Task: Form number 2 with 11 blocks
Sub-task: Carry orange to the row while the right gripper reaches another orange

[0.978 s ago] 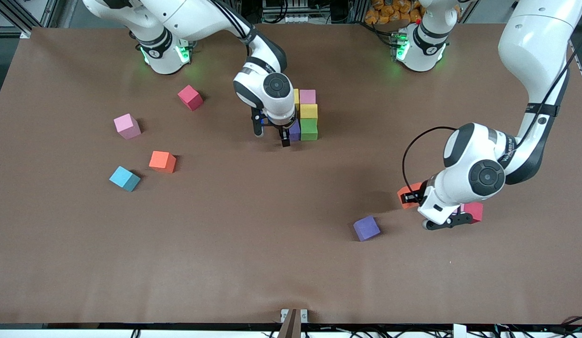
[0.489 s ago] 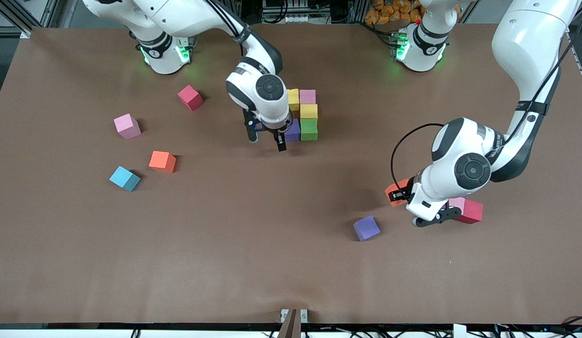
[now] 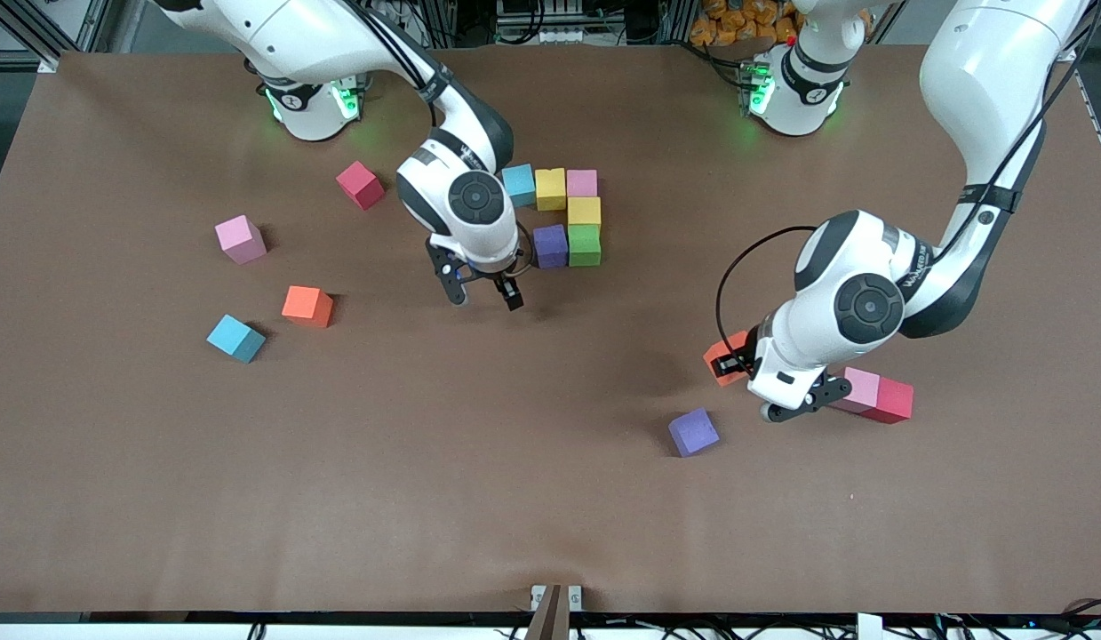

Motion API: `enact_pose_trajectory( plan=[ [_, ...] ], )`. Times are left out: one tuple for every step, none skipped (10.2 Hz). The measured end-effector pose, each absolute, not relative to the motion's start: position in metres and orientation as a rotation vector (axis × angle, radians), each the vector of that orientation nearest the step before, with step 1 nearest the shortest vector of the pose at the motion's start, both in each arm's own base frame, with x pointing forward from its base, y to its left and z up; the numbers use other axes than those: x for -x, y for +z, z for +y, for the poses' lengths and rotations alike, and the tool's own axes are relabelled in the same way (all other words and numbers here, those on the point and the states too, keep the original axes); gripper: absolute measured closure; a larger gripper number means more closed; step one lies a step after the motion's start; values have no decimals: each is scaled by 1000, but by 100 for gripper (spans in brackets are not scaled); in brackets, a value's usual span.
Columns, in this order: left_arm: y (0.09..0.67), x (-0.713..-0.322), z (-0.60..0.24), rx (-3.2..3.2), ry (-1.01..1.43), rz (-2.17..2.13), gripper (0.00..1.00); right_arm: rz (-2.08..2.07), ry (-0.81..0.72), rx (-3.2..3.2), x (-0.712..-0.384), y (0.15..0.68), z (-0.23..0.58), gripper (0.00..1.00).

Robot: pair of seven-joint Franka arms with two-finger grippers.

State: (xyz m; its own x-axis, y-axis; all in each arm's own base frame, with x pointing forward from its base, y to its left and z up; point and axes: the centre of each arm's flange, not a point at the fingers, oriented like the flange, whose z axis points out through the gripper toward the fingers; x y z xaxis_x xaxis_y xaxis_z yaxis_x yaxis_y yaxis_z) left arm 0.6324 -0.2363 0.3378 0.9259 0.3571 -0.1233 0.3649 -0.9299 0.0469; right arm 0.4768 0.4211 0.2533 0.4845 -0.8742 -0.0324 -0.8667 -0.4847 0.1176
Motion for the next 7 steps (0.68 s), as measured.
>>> enact_pose_trajectory(
  plan=[
    [342,-630,-244,-3001,-173,602,40,-1508,-136,-2653,-489,259,411,0],
    [345,-626,-255,-2987,-176,640,40,-1499,-134,-2669,-506,266,398,0],
    [348,-620,-269,-2977,-181,672,40,-1499,-131,-2682,-524,272,381,0],
    [350,-612,-287,-2969,-185,709,40,-1496,-134,-2687,-539,274,361,0],
    [354,-605,-305,-2955,-185,753,40,-1487,-147,-2677,-551,273,339,0],
    [359,-598,-319,-2941,-183,790,40,-1478,-164,-2666,-564,273,313,0],
    [363,-593,-332,-2932,-181,814,40,-1477,-175,-2663,-579,275,286,0]
  ],
)
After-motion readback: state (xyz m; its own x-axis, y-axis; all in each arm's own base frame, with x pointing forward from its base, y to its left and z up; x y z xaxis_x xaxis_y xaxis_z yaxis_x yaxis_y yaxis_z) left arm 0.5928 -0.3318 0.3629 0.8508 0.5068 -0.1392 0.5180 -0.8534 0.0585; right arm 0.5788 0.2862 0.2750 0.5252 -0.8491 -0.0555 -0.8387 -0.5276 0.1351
